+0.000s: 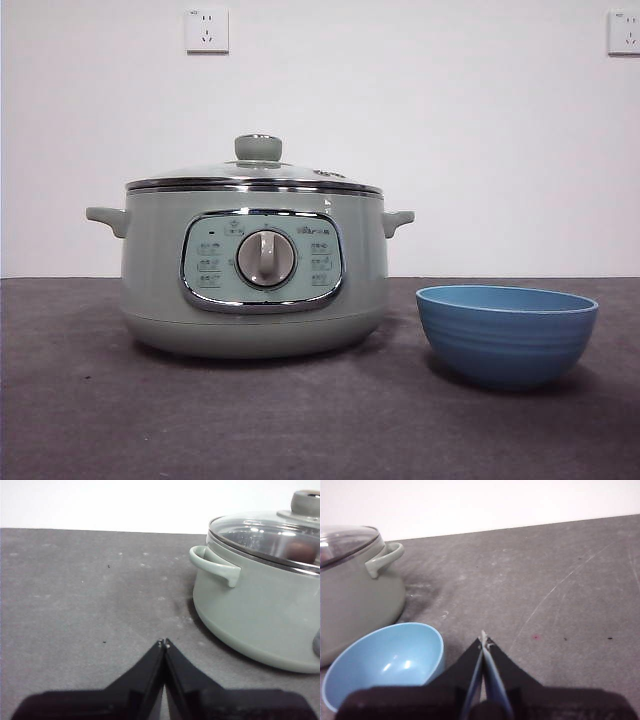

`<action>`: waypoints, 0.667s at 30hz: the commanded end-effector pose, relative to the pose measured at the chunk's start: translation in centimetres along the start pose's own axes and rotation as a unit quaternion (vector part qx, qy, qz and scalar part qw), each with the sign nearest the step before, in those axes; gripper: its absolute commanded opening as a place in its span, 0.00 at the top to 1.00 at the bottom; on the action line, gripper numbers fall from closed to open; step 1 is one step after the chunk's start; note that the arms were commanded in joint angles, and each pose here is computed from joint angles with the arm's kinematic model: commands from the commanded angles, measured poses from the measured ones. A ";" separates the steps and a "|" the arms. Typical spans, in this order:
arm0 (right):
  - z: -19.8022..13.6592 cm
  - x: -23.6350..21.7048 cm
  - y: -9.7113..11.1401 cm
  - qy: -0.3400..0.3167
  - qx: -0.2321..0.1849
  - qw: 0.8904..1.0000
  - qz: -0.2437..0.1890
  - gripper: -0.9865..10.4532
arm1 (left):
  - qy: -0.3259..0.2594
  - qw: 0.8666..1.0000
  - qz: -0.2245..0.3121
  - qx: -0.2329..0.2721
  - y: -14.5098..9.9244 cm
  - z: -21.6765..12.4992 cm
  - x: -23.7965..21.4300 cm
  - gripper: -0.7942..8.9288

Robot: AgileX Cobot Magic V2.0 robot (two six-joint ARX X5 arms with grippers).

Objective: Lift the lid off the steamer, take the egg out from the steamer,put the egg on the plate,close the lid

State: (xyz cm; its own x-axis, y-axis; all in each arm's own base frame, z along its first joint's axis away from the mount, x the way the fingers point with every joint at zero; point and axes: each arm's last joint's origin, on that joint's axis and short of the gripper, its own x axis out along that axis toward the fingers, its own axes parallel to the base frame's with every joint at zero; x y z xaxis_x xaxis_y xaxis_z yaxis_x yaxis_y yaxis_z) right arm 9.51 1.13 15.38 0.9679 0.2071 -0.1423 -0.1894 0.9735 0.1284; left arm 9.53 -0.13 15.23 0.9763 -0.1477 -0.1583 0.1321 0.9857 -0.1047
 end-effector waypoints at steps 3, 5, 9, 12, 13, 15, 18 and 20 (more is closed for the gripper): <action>0.8 -0.2 0.1 -0.017 0.065 0.998 0.005 0.92 | -0.007 0.999 -0.021 -0.044 -0.2 0.7 -0.3 0.93; 1.7 -0.5 0.3 -0.030 0.075 0.997 0.008 0.92 | -0.014 0.999 -0.027 -0.045 -0.4 1.7 -0.7 0.93; 3.9 -1.2 0.7 -0.048 0.077 0.995 0.030 0.92 | -0.027 0.998 -0.028 -0.048 -0.8 4.0 -1.8 0.93; 5.6 -1.6 1.1 -0.038 0.076 0.995 0.050 0.92 | -0.034 0.998 -0.031 -0.050 -1.1 5.9 -2.8 0.93; 6.1 -1.8 1.2 -0.032 0.077 0.995 0.049 0.92 | -0.033 0.998 -0.034 -0.050 -1.3 6.4 -3.1 0.93; 7.4 -2.0 1.4 -0.013 0.080 0.996 0.048 0.92 | -0.027 0.997 -0.046 -0.050 -1.5 7.6 -3.8 0.93; 9.3 -2.2 1.8 0.016 0.070 0.994 0.081 0.92 | -0.012 0.996 -0.066 -0.053 -1.9 9.3 -4.5 0.93; 10.5 -2.2 2.1 0.035 0.060 0.992 0.105 0.92 | 0.000 0.995 -0.078 -0.055 -2.2 10.4 -4.8 0.93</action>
State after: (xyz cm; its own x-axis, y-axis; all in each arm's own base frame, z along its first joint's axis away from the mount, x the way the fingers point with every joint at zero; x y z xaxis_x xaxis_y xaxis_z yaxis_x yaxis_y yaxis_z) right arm 8.68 1.63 25.71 0.9016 0.3960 -0.1739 -0.3342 0.8931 0.3012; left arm 6.37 -0.67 26.05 0.9486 -0.2874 -0.1323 0.2531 0.9403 -0.2277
